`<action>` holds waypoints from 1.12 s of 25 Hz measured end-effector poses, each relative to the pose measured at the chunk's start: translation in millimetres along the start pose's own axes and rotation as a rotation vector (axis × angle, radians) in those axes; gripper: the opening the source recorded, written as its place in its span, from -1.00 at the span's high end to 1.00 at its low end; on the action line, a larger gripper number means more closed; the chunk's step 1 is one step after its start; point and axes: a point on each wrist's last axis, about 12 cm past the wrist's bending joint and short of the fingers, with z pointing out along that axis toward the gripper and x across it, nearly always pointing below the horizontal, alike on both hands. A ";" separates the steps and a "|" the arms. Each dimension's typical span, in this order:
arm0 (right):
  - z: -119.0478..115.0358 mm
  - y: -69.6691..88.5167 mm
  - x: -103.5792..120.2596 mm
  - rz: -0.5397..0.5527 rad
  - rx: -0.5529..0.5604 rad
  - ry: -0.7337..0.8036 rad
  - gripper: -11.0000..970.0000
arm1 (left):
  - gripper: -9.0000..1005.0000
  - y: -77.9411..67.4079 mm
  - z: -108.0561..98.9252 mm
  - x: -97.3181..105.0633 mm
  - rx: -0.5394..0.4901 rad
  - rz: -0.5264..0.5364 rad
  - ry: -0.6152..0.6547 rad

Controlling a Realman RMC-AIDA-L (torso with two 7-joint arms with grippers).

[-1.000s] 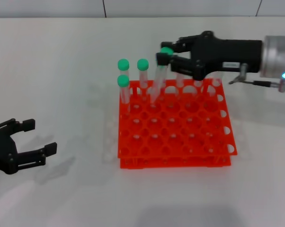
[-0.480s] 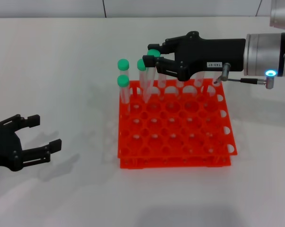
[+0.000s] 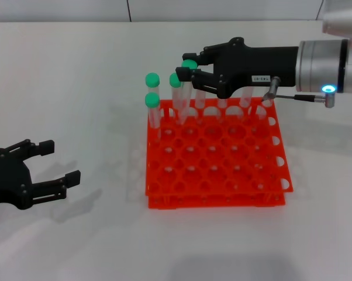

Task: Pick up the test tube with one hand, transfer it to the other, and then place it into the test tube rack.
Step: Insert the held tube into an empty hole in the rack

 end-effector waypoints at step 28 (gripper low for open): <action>17.0 6.2 10.4 -0.018 -0.002 0.075 0.17 | -0.78 1.4 5.6 0.0 0.015 -0.008 0.001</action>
